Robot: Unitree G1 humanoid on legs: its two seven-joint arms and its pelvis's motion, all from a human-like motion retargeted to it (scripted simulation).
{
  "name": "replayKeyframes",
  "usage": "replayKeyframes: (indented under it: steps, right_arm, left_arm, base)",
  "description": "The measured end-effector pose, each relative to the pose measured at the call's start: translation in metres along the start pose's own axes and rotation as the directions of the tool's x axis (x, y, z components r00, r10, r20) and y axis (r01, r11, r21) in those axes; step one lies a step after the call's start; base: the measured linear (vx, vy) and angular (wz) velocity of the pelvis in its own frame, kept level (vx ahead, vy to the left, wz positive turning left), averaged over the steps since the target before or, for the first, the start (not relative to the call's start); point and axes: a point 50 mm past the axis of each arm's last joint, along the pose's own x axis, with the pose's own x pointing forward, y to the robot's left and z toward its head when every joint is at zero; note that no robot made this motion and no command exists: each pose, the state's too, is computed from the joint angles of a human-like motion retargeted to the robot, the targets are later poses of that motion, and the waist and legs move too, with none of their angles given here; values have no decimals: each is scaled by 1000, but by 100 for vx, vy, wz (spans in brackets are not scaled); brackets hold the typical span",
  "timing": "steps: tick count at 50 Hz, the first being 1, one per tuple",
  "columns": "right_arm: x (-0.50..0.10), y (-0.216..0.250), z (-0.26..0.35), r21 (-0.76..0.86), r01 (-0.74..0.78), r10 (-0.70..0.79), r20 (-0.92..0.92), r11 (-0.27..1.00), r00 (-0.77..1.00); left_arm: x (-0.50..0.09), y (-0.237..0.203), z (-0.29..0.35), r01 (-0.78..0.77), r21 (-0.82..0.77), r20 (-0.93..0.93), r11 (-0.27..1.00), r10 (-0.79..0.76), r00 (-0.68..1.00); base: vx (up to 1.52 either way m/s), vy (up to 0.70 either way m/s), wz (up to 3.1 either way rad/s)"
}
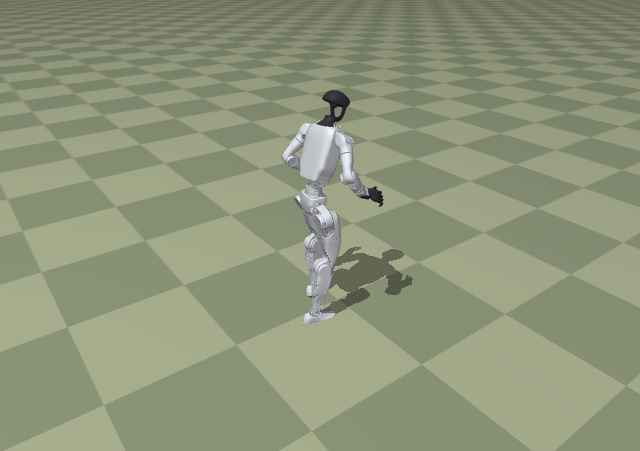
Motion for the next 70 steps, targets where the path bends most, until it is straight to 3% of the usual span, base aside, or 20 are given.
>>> replayKeyframes:
  steps: [4,9,12,16,21,27,30,32,37,40,42,45,48,52,56,61,64,66,68,70]
  right_arm:
    - [-46,1,-39,23,-25,28,-159,999,987]
    - [-83,-17,-55,149,58,-15,-274,987,962]
    - [-69,-41,-29,245,150,-112,-163,958,980]
    - [-38,-62,24,316,149,-186,90,937,978]
    - [-47,-65,33,197,33,-67,171,980,983]
    - [-118,-76,-36,-22,-62,57,-170,998,984]
    - [-146,-67,-66,-14,-72,62,-385,997,921]
    - [-141,-61,-67,-30,-57,41,-387,998,921]
    - [-65,-53,-23,-26,199,-201,-95,980,975]
    - [11,-44,30,124,329,-338,69,936,938]
    - [61,-46,99,266,322,-383,227,909,895]
    - [90,-61,237,450,190,-437,546,872,714]
    - [53,-90,375,465,50,-447,809,884,382]
    - [-37,-116,473,486,107,-479,874,867,-85]
    - [-85,-128,483,472,143,-409,853,870,-324]
    - [-109,-169,445,375,444,-157,877,814,-453]
    - [-105,-191,408,263,613,-57,941,745,-334]
    - [-94,-203,378,143,649,-41,985,747,-169]
    - [-79,-212,346,40,614,-63,998,788,16]
    - [-68,-221,302,64,517,-174,970,854,168]
  left_arm:
    - [-6,20,-18,-58,93,-54,994,64,997]
    - [-3,44,-17,-173,10,-72,985,173,982]
    - [6,50,-2,-161,-33,1,986,161,987]
    - [17,47,14,-29,-13,76,999,30,997]
    - [0,43,10,200,119,49,973,-207,977]
    - [-58,70,-5,334,193,-111,923,-318,942]
    - [-70,67,-13,319,127,-195,939,-292,936]
    - [-66,50,-8,281,32,-168,959,-272,947]
    - [-29,-41,37,240,-181,102,954,-225,969]
    - [28,-105,96,244,-227,283,943,-176,943]
    - [67,-124,166,213,-233,445,949,-90,891]
    - [92,-113,284,150,-243,705,958,68,706]
    - [75,-77,391,88,-310,869,947,245,431]
    - [25,-30,456,163,-429,903,888,414,117]
    - [-7,-13,453,209,-264,944,942,297,-146]
    - [-17,22,430,150,-122,960,981,155,-234]
    - [-3,36,396,106,-41,993,994,52,-104]
    - [12,44,362,91,-7,999,996,3,52]
    - [28,58,320,43,-25,973,999,14,229]
    - [32,91,279,-95,-111,922,989,139,360]
  base:
    - [-24,9,58]
    - [-29,15,45]
    - [-45,16,43]
    - [-46,12,16]
    - [-28,8,-25]
    - [-27,1,-5]
    - [-47,-2,10]
    - [-53,0,14]
    - [-30,1,1]
    - [-15,0,14]
    - [-16,-1,-16]
    - [-17,1,-45]
    - [-39,1,-39]
    - [-50,0,13]
    - [-38,-8,44]
    - [-60,-1,10]
    - [-42,18,11]
    - [-43,7,-32]
    - [-45,3,-28]
    - [-54,5,12]
